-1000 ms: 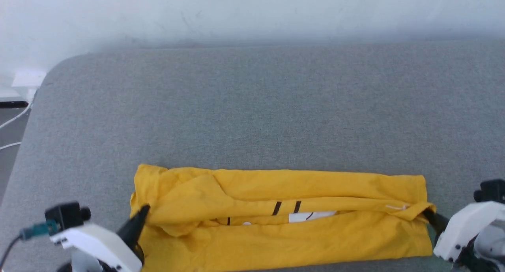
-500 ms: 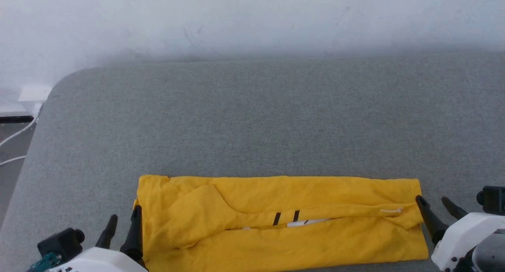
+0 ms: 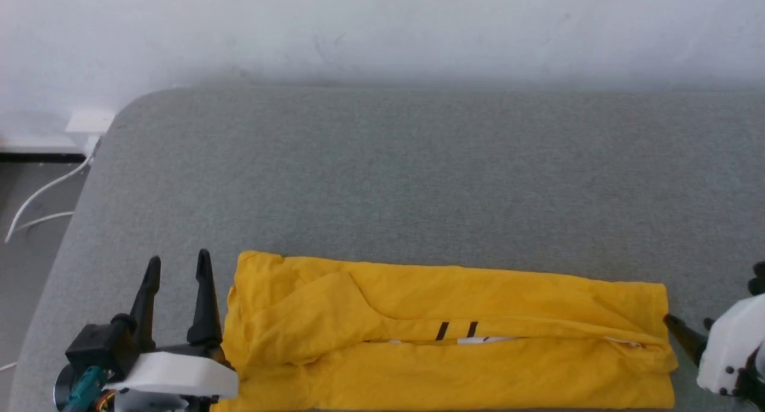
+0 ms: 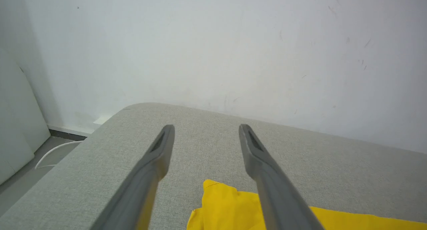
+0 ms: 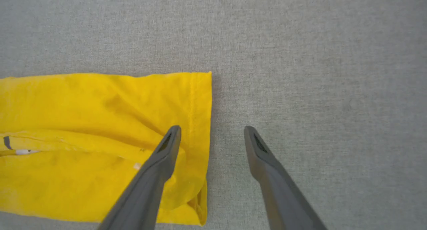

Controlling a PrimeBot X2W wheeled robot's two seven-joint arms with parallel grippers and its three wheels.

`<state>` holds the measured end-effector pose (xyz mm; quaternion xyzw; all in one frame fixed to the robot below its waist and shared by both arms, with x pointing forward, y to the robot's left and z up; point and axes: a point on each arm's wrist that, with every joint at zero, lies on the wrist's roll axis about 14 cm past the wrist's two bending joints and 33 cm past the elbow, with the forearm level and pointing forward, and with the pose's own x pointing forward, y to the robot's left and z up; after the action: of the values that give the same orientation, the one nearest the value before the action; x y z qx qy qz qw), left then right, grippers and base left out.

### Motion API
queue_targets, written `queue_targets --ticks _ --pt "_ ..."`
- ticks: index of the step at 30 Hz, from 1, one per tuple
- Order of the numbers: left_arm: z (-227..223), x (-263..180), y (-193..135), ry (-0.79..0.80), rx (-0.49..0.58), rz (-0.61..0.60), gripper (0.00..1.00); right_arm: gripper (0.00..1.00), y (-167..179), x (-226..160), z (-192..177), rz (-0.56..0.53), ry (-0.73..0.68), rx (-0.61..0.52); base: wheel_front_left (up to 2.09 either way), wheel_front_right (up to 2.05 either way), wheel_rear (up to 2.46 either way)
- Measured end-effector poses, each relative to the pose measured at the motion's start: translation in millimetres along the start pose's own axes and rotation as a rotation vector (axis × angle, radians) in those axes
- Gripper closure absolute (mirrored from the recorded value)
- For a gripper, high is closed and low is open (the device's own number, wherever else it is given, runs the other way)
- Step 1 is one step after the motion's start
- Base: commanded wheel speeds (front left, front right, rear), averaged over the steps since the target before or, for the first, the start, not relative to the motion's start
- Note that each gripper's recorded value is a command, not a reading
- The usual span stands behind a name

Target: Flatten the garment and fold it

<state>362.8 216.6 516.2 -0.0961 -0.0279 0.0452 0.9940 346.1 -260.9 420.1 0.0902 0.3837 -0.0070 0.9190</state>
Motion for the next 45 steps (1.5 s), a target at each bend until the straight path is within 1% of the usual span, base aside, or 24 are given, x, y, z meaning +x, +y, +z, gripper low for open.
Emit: queue_targets --ticks 3,9,14,15,16,17,22,29,33,37,42,45 --pt "8 1 -3 -0.041 0.046 -0.014 0.0 0.0 14 14 -8 0.039 0.07 0.0 0.0 0.0 0.0" --pt "5 -1 -7 -0.045 0.099 -0.033 0.0 0.0 38 35 -36 0.098 0.213 0.017 0.0 0.0 0.0" --pt "-1 -2 -9 -0.031 0.11 -0.041 0.0 0.0 43 40 -49 0.114 0.31 0.027 0.0 0.0 0.0" --pt "-2 -2 -8 -0.031 0.111 -0.04 0.0 0.5 43 40 -51 0.117 0.328 0.032 0.0 0.0 0.0" --pt "-3 -2 -8 -0.029 0.114 -0.04 0.0 0.69 43 39 -51 0.119 0.341 0.033 0.0 0.0 0.0" --pt "-3 -2 -8 -0.028 0.115 -0.043 0.0 1.0 44 39 -52 0.122 0.346 0.036 0.0 0.0 0.0" --pt "-3 -3 -7 -0.029 0.12 -0.042 0.0 1.0 54 36 -54 0.148 0.352 0.033 0.0 0.0 0.0" --pt "-3 -7 -8 -0.03 0.118 -0.049 0.0 1.0 53 24 -36 0.146 0.281 -0.001 0.0 0.0 0.0" --pt "0 -6 -9 -0.038 0.116 -0.053 0.0 1.0 28 14 -16 0.086 0.224 0.002 0.0 0.0 0.0" --pt "2 -5 -11 -0.047 0.114 -0.059 0.0 1.0 -12 0 -3 -0.01 0.182 0.037 0.0 0.0 0.0" --pt "2 -4 -14 -0.047 0.11 -0.067 0.0 1.0 -58 -19 -4 -0.131 0.179 0.109 0.0 0.0 0.0" --pt "0 -4 -16 -0.043 0.108 -0.073 0.0 1.0 -67 -26 -7 -0.161 0.189 0.145 0.0 0.0 0.0"
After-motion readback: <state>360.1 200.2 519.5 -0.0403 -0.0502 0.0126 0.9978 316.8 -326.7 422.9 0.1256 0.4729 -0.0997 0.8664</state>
